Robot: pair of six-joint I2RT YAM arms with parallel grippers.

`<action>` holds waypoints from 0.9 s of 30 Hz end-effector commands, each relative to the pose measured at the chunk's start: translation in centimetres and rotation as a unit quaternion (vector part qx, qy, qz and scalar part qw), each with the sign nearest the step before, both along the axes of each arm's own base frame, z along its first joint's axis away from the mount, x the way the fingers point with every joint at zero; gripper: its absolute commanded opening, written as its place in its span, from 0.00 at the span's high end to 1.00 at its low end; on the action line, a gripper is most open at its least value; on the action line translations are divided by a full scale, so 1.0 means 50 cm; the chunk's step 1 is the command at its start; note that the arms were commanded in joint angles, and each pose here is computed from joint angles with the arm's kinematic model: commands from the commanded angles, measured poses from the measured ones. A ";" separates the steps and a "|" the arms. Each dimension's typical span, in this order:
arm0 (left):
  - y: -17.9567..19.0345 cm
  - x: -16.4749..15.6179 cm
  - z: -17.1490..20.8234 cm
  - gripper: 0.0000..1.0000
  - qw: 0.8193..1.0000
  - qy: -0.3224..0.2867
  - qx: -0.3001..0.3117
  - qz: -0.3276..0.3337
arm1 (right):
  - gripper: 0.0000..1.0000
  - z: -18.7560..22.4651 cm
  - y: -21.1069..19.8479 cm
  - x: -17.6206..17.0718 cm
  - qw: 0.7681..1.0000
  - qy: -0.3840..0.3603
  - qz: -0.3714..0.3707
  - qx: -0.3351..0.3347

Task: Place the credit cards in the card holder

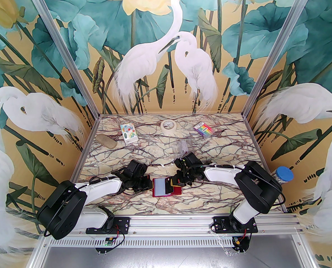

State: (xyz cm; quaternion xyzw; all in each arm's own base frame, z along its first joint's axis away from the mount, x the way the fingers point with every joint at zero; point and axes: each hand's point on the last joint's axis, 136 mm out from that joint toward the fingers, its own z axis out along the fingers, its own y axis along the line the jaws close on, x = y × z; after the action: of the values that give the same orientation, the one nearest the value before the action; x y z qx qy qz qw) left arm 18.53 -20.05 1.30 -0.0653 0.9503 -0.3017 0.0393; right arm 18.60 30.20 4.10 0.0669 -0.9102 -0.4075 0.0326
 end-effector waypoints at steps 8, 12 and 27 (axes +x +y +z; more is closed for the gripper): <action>0.014 -0.014 -0.033 0.99 0.999 0.011 0.031 -0.008 | 1.00 -0.026 -0.010 -0.027 0.999 0.026 0.007 -0.019; 0.015 -0.015 -0.035 0.99 0.999 0.011 0.034 -0.007 | 1.00 -0.030 -0.009 -0.028 0.999 0.029 0.008 -0.019; 0.013 -0.015 -0.036 0.99 0.999 0.012 0.033 -0.009 | 1.00 -0.036 -0.005 -0.027 0.999 0.030 0.006 -0.021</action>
State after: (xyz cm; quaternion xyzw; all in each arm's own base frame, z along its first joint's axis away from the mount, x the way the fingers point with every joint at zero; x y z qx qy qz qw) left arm 18.51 -20.09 1.25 -0.0647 0.9507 -0.3010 0.0381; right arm 18.15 30.45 3.67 0.0700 -0.9089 -0.4087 0.0441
